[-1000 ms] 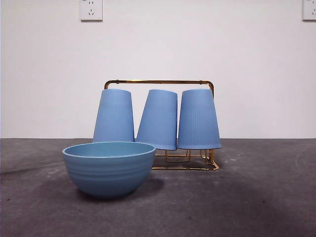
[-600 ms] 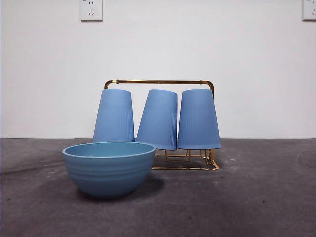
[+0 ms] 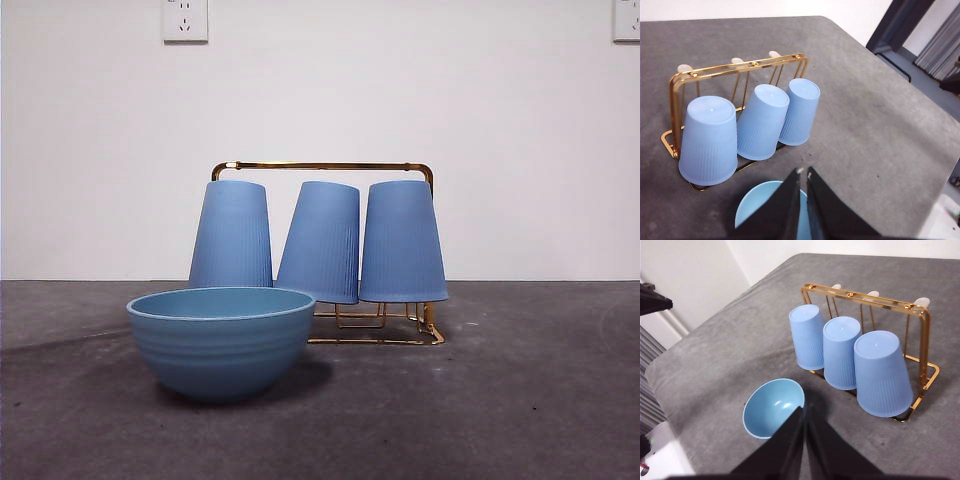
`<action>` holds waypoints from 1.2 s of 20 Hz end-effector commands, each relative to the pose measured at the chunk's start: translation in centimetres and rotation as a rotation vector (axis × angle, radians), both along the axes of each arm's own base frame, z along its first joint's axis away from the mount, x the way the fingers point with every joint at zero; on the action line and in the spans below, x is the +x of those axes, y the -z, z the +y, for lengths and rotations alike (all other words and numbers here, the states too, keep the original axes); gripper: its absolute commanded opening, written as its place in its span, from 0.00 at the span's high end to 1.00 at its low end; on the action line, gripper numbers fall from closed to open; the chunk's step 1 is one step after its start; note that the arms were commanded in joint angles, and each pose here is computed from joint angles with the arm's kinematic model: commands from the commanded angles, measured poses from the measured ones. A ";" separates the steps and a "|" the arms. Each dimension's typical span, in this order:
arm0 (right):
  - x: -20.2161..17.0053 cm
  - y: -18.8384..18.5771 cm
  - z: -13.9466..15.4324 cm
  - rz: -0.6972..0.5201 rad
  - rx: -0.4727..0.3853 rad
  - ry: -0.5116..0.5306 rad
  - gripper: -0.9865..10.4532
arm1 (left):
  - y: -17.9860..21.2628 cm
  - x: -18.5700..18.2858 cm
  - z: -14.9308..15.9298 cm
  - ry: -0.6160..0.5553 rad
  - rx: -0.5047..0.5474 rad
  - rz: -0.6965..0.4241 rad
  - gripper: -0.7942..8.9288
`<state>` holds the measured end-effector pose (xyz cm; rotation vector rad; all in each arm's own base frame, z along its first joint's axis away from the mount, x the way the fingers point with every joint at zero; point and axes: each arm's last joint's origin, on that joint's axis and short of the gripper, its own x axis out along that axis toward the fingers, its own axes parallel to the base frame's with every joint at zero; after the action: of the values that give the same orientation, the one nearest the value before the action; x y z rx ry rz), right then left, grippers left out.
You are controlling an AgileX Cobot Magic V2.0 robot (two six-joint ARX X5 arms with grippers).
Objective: Right arm lift cup from the cupboard, then place it on the right of the bowl
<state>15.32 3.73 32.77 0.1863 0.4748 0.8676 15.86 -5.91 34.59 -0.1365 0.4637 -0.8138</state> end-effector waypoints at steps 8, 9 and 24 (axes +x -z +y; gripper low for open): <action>0.1 -0.6 0.1 -0.012 -0.007 0.032 0.47 | -0.5 0.1 -0.1 0.014 0.012 -0.045 0.39; 0.1 -0.6 0.1 -0.010 -0.007 0.037 0.45 | -0.5 0.1 -0.1 0.013 0.010 -0.042 0.32; 3.5 0.5 2.6 -0.047 -0.087 0.064 0.45 | -0.6 -0.2 -0.1 0.015 0.010 -0.039 0.27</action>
<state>18.24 5.94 31.99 0.1239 0.4741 0.7831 15.75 -5.91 34.60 -0.1135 0.4546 -0.8190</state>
